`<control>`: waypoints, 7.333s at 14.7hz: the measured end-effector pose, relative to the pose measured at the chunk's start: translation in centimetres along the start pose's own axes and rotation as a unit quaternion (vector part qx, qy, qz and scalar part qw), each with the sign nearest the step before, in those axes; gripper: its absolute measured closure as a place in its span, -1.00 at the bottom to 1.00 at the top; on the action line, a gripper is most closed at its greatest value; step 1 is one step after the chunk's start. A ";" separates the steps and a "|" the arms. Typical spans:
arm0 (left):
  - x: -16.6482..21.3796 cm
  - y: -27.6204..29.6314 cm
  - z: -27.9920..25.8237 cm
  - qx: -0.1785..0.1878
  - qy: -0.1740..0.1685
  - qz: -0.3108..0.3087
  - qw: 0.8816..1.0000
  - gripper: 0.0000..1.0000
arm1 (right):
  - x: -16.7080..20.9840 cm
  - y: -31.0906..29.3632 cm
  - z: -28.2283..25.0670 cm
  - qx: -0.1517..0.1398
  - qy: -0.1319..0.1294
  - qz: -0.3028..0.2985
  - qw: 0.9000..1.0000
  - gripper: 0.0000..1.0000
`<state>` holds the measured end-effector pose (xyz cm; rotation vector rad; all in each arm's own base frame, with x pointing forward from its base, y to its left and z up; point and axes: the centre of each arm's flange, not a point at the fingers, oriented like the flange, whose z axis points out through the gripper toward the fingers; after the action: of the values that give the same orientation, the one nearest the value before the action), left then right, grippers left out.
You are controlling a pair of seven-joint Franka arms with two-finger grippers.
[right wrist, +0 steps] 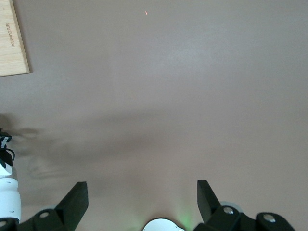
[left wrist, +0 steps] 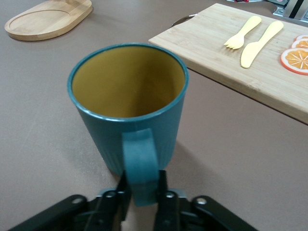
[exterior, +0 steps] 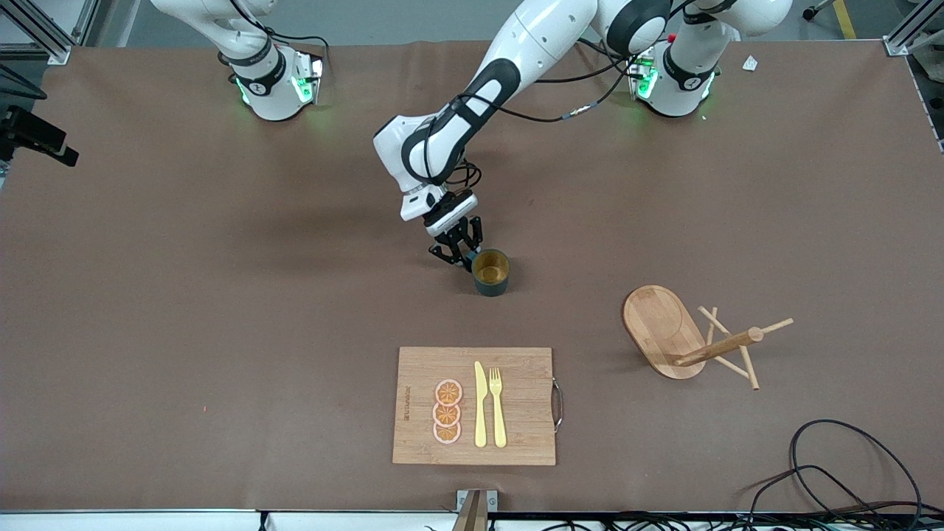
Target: Pass cup and hang on rack
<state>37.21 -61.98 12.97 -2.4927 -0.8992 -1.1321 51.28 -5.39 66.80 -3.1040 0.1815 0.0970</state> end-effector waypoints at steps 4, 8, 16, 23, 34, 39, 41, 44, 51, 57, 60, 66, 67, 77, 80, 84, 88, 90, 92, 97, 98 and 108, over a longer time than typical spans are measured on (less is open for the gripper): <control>0.5 0.4 0.0 -0.003 -0.002 -0.012 1.000 0.58 | 0.0 0.3 0.0 -0.004 -0.001 -0.004 1.000 -1.00; 4.4 2.3 -0.2 -0.003 -0.051 -0.060 0.997 0.58 | 0.0 0.4 0.0 -0.005 -0.001 -0.005 1.000 -1.00; 20.3 4.8 -5.9 0.017 -0.230 -0.150 0.961 0.58 | -0.1 0.3 0.1 -0.005 -0.004 -0.008 1.000 -1.00; 36.8 3.5 -8.0 -0.009 -0.415 -0.217 0.884 0.58 | -0.1 0.2 0.1 -0.008 -0.005 -0.031 0.999 -1.00; 52.6 -3.9 -0.1 -0.064 -0.619 -0.258 0.739 0.58 | -0.3 0.3 0.3 -0.011 -0.014 -0.041 0.999 -1.00; 56.9 -9.9 6.0 -0.121 -0.690 -0.247 0.669 0.58 | -0.3 0.3 0.3 -0.011 -0.014 -0.041 0.999 -1.00; 57.4 -12.9 8.5 -0.132 -0.704 -0.235 0.657 0.58 | -0.3 0.2 0.3 -0.010 -0.014 -0.042 0.999 -1.00; 58.0 -17.4 12.2 -0.160 -0.730 -0.223 0.625 0.58 | -0.3 0.2 0.3 -0.008 -0.014 -0.042 0.999 -1.00; 59.1 -26.4 19.3 -0.217 -0.760 -0.201 0.578 0.58 | -0.3 0.2 0.3 -0.007 -0.016 -0.042 0.999 -1.00; 58.5 -29.3 23.2 -0.249 -0.763 -0.191 0.565 0.58 | -0.3 0.2 0.4 -0.007 -0.017 -0.042 0.999 -1.00; 57.9 -29.9 25.1 -0.262 -0.760 -0.187 0.565 0.58 | -0.3 0.2 0.4 -0.007 -0.016 -0.043 0.999 -1.00; 58.9 -31.3 27.6 -0.272 -0.754 -0.196 0.565 0.58 | -0.3 0.1 0.4 -0.007 -0.016 -0.043 0.999 -1.00; 58.9 -31.5 27.8 -0.274 -0.753 -0.197 0.564 0.58 | -0.3 0.1 0.4 -0.007 -0.016 -0.043 0.999 -1.00; 58.2 -32.9 31.9 -0.297 -0.757 -0.186 0.552 0.58 | -0.3 0.2 0.3 -0.008 -0.016 -0.044 0.999 -1.00; 58.2 -33.4 32.8 -0.302 -0.754 -0.188 0.552 0.58 | -0.3 0.1 0.3 -0.009 -0.016 -0.044 0.999 -1.00; 58.9 -33.6 33.1 -0.306 -0.749 -0.189 0.556 0.47 | -0.3 0.1 0.3 -0.009 -0.015 -0.044 0.999 -1.00; 59.7 -33.3 32.8 -0.315 -0.746 -0.190 0.555 -0.20 | -0.3 0.1 0.3 -0.009 -0.015 -0.045 0.999 -1.00; 61.4 -33.0 32.2 -0.311 -0.742 -0.196 0.561 -0.61 | -0.3 0.1 0.3 -0.009 -0.015 -0.045 0.999 -1.00; 64.2 -32.5 30.8 -0.300 -0.736 -0.206 0.571 -0.97 | -0.3 0.0 0.3 -0.009 -0.015 -0.046 0.999 -1.00; 68.0 -31.9 26.4 -0.241 -0.702 -0.143 0.655 -1.00 | -0.3 -0.2 0.2 -0.010 -0.014 -0.048 0.999 -1.00; 68.5 -31.4 25.2 -0.223 -0.688 -0.115 0.681 -1.00 | -0.3 -0.1 0.2 -0.010 -0.014 -0.048 0.999 -1.00; 73.2 -30.6 16.4 -0.137 -0.487 0.196 0.840 -1.00 | -0.3 -0.1 0.2 -0.014 -0.014 -0.048 0.999 -1.00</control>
<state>64.46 0.77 56.30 -3.2809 -0.3368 0.2441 50.97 -5.26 66.60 -3.1312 0.0309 0.1407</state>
